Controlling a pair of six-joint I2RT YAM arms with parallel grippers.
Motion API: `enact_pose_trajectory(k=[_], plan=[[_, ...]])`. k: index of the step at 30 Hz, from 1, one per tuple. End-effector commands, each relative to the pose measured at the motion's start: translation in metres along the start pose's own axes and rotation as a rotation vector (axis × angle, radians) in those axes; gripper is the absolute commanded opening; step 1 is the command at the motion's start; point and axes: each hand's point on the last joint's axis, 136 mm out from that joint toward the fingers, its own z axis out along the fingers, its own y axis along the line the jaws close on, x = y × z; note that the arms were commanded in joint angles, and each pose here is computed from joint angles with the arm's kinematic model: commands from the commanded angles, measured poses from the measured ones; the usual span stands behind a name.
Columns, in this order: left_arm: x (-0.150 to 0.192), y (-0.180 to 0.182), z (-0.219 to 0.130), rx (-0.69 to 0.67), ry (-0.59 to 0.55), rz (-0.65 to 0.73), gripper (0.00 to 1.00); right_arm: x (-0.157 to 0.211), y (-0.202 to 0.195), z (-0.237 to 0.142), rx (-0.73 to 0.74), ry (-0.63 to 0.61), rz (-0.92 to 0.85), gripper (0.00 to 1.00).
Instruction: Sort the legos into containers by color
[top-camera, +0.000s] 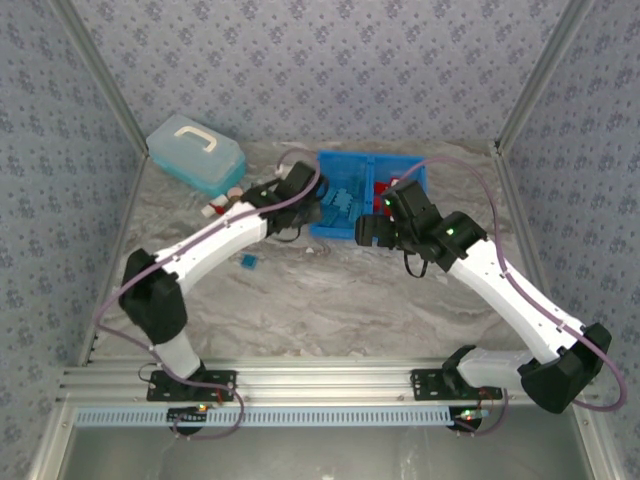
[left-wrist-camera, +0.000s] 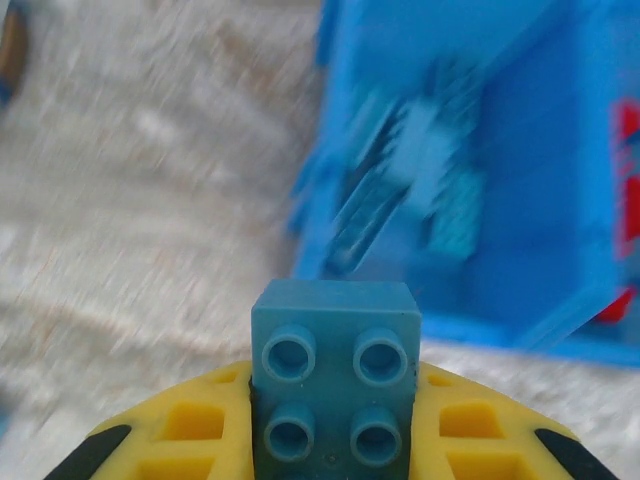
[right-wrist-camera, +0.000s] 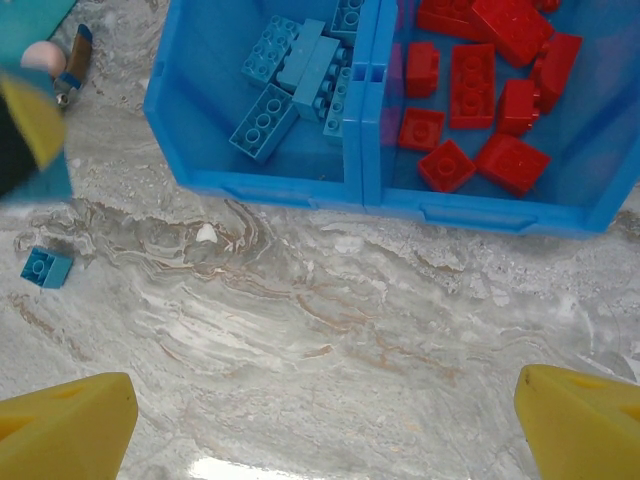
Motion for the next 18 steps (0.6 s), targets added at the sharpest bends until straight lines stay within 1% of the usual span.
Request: enact_pose_trajectory(k=[1,4,5,7,9,11,12,13,16,18], plan=[[0.003,0.001,0.044,-0.113,0.052,0.146,0.25,-0.001,-0.004,-0.009,0.013,-0.012,0.007,1.00],[-0.008,-0.014,0.077,-0.138,0.054,0.187,0.25,0.000,-0.006,-0.013,0.018,-0.017,0.009,1.00],[-0.014,-0.022,0.086,-0.126,0.055,0.191,0.25,-0.001,-0.007,-0.014,0.018,-0.022,0.011,1.00],[-0.014,-0.032,0.106,-0.111,0.075,0.209,0.25,0.000,-0.010,-0.017,0.023,-0.029,0.014,1.00],[-0.012,-0.044,0.122,-0.088,0.097,0.229,0.29,0.002,-0.013,-0.018,0.029,-0.030,0.019,1.00],[-0.009,-0.047,0.133,-0.090,0.112,0.229,0.35,0.004,-0.015,-0.019,0.034,-0.029,0.022,1.00],[-0.008,-0.049,0.137,-0.088,0.119,0.230,0.41,0.005,-0.015,-0.019,0.035,-0.029,0.023,1.00],[-0.008,-0.050,0.139,-0.085,0.122,0.229,0.45,0.005,-0.016,-0.018,0.036,-0.027,0.023,1.00],[-0.013,-0.058,0.132,-0.059,0.112,0.221,0.49,0.005,-0.016,-0.019,0.035,-0.030,0.024,1.00],[-0.024,-0.065,0.115,-0.041,0.079,0.232,0.52,0.004,-0.015,-0.020,0.031,-0.034,0.024,1.00]])
